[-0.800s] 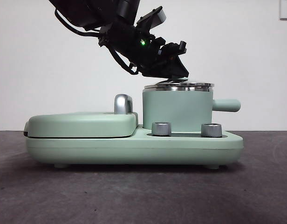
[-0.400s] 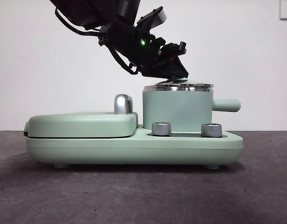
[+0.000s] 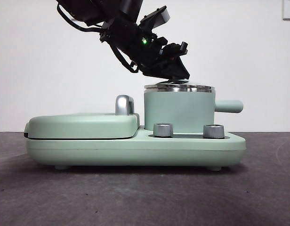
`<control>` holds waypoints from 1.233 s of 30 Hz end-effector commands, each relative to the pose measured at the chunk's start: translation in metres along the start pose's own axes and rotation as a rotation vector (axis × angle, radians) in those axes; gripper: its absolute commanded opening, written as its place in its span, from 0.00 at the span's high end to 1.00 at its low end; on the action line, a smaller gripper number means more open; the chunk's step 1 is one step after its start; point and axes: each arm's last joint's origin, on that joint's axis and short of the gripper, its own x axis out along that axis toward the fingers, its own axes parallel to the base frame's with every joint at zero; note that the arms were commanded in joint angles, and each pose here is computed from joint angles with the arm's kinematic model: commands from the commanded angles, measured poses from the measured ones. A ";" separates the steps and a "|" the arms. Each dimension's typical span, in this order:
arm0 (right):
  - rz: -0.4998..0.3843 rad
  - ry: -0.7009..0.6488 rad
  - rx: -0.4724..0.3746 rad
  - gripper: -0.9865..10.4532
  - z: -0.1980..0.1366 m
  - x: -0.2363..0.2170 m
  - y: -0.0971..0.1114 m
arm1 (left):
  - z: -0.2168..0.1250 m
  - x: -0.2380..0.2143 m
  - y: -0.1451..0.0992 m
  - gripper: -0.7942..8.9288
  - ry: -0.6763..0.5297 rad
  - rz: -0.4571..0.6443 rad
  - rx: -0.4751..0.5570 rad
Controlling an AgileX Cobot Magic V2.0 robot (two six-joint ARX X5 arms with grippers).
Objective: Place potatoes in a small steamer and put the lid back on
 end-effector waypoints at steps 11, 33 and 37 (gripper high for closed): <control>0.000 -0.008 0.008 0.67 0.001 0.000 0.000 | 0.007 0.005 -0.003 0.90 -0.024 -0.017 0.003; 0.000 -0.008 0.008 0.67 0.001 0.000 0.000 | 0.007 0.006 -0.003 0.57 -0.032 -0.015 -0.017; 0.000 -0.008 0.008 0.67 0.001 0.000 0.000 | 0.018 -0.004 -0.001 0.57 -0.054 -0.008 -0.080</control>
